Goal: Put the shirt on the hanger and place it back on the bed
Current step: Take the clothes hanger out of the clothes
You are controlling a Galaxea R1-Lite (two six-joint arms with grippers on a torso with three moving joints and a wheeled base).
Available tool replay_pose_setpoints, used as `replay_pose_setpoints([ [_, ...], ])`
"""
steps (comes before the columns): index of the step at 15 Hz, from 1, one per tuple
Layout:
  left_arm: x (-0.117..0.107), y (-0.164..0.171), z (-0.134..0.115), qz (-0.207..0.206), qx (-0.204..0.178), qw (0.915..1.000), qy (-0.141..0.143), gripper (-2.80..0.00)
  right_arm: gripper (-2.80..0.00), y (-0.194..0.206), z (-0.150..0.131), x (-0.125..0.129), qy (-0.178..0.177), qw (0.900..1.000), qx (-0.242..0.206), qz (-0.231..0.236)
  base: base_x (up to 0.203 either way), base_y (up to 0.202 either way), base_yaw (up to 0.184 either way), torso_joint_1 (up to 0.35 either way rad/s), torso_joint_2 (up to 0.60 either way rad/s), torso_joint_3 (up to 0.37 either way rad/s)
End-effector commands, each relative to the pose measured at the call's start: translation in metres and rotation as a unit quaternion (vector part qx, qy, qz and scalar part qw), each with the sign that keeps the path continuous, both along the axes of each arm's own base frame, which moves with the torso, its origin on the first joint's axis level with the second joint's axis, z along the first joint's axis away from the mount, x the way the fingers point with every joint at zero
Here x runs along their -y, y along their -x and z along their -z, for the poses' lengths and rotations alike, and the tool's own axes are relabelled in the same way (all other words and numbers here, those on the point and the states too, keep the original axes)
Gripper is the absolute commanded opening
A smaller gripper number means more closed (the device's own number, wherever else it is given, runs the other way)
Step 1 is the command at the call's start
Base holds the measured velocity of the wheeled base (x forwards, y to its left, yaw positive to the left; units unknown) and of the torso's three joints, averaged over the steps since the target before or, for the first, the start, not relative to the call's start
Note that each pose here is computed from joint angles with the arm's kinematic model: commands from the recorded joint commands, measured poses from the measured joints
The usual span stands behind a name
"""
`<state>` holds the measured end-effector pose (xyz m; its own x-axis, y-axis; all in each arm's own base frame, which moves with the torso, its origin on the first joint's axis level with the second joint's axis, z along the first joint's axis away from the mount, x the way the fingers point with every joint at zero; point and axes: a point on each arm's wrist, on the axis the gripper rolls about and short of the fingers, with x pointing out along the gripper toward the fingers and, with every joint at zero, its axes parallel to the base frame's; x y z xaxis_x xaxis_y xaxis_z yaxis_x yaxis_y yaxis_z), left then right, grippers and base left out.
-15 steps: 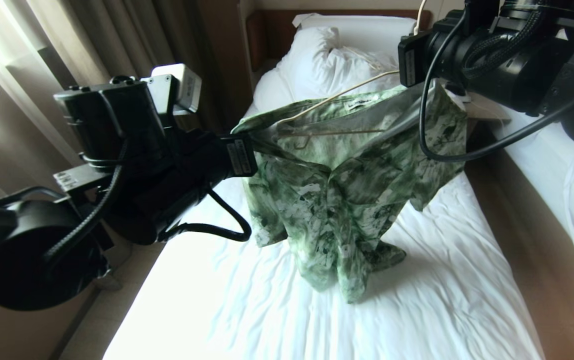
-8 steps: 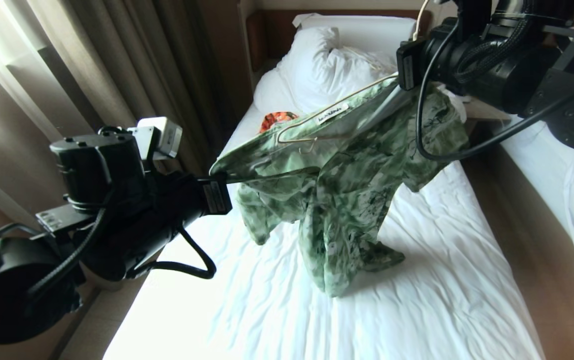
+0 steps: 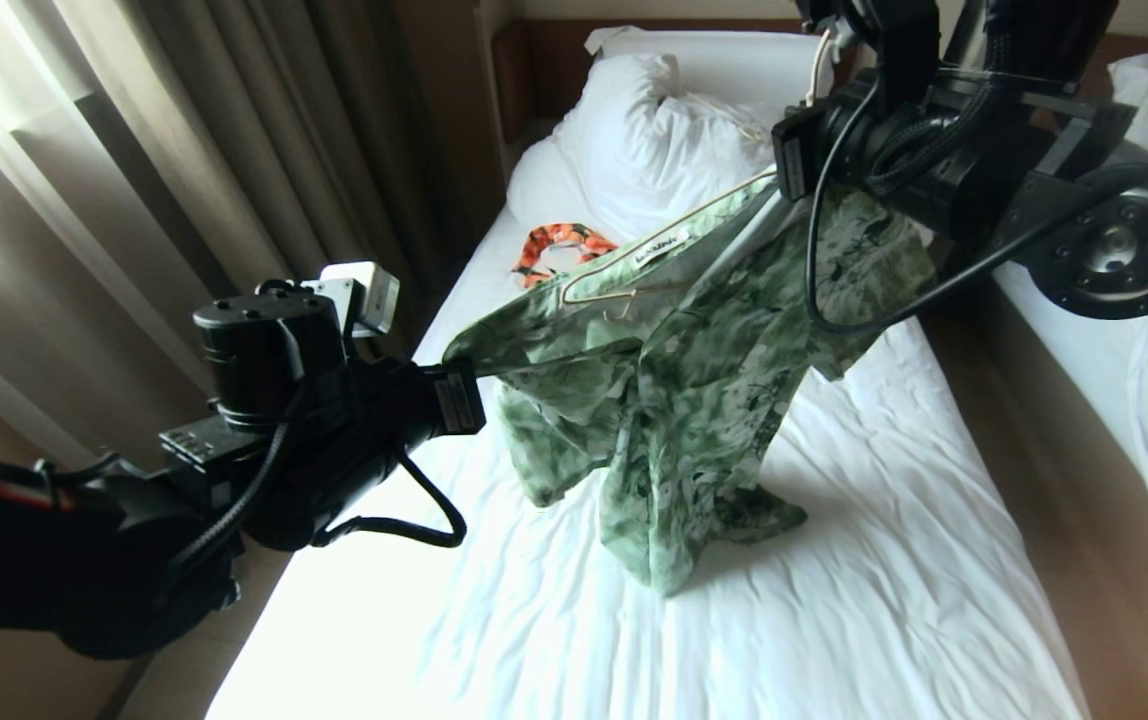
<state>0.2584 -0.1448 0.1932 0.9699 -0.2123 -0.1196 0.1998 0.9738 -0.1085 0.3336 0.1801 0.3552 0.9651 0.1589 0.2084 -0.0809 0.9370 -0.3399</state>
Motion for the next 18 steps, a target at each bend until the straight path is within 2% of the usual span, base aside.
replay_pose_setpoints([
  [1, 0.000, -0.002, 0.009, -0.002, -0.012, 0.9999, -0.006, 0.00, -2.80, -0.007, 0.009, -0.005, 0.005, 1.000, -0.008, 0.000, 0.000, 0.000, 0.000, 0.000, 0.00, 0.000],
  [3, -0.005, -0.002, 0.013, -0.005, -0.017, 0.9998, -0.004, 0.00, -2.80, -0.008, 0.012, -0.008, 0.006, 1.000, -0.011, -0.002, 0.000, 0.000, 0.000, 0.000, 0.00, 0.000],
  [8, -0.026, 0.003, 0.026, -0.020, 0.002, 0.9998, 0.005, 0.00, -2.80, -0.012, 0.020, -0.014, 0.007, 1.000, -0.021, -0.005, 0.000, 0.000, 0.000, 0.000, 0.00, 0.000],
  [13, -0.015, 0.007, 0.017, -0.001, 0.016, 0.9999, 0.001, 0.00, -2.80, -0.006, 0.018, -0.020, 0.004, 1.000, -0.020, -0.008, 0.000, 0.000, 0.000, 0.000, 0.00, 0.000],
  [16, -0.024, 0.011, 0.026, -0.009, 0.001, 1.0000, -0.004, 0.00, -2.80, -0.006, 0.018, -0.020, -0.005, 1.000, -0.017, -0.009, 0.000, 0.000, 0.000, 0.000, 0.00, 0.000],
  [18, -0.023, 0.016, 0.022, -0.006, 0.007, 1.0000, -0.002, 0.00, -2.80, -0.005, 0.021, -0.023, -0.012, 1.000, -0.023, -0.014, 0.000, 0.000, 0.000, 0.000, 0.00, 0.000],
])
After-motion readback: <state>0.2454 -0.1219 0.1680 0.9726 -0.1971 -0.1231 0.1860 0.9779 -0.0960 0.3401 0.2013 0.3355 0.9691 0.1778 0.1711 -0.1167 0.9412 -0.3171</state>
